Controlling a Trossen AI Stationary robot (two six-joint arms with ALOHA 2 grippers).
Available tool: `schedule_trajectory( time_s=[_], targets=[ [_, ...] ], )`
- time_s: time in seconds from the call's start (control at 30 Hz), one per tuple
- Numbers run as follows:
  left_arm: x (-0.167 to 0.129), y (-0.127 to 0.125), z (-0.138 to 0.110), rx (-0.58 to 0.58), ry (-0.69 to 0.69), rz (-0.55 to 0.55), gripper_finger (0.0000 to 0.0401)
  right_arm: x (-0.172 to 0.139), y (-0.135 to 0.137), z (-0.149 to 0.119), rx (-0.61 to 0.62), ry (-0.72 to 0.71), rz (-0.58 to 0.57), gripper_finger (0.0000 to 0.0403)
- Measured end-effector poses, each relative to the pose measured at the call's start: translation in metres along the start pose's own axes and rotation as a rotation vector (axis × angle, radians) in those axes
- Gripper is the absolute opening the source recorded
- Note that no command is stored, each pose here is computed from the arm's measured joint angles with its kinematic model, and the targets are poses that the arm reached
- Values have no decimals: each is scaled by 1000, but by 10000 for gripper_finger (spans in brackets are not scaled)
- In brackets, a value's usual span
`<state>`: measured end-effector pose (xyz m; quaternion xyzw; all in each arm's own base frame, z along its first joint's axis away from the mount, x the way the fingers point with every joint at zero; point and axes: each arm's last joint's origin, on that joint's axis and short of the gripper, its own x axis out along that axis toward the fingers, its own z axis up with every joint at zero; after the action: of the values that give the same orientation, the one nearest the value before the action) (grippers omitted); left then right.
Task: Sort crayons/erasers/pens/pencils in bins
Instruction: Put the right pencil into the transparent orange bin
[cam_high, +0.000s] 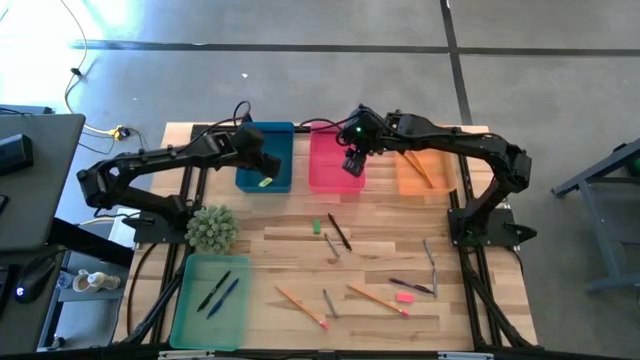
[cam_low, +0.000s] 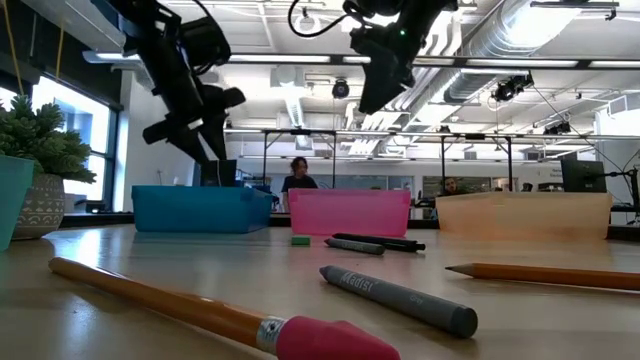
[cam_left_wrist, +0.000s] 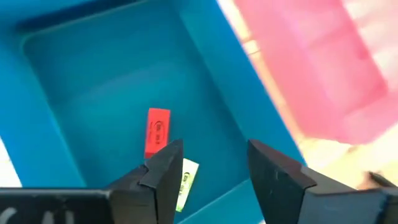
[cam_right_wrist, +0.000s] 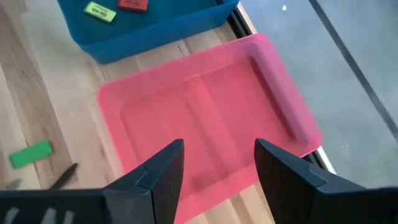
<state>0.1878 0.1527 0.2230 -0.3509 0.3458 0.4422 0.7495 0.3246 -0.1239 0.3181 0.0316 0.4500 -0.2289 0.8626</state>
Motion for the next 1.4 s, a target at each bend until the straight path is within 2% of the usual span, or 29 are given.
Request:
schedule_trajectory(
  time_s=[0.17, 0.27, 0.6, 0.83, 0.93, 1.13, 1.4],
  targets=[
    [-18, -3, 10, 63, -2, -56, 164, -1, 4, 0, 86, 2, 15, 188],
    [-30, -5, 11, 111, -4, -82, 161, -1, 8, -2, 154, 22, 69, 188],
    [-69, -11, -4, 282, -34, -236, 161, -5, 31, -7, 461, 94, 127, 188],
    [-85, -21, -18, 389, -36, -324, 161, -13, 57, -18, 585, 192, 127, 188],
    [-87, -27, -26, 454, -12, -347, 161, -18, 71, -23, 574, 233, 130, 188],
    [-92, -40, -40, 561, 14, -393, 161, -23, 106, -39, 446, 342, 144, 188],
    [-95, -47, -51, 624, 44, -422, 161, -33, 159, -58, 347, 388, 185, 188]
  ],
)
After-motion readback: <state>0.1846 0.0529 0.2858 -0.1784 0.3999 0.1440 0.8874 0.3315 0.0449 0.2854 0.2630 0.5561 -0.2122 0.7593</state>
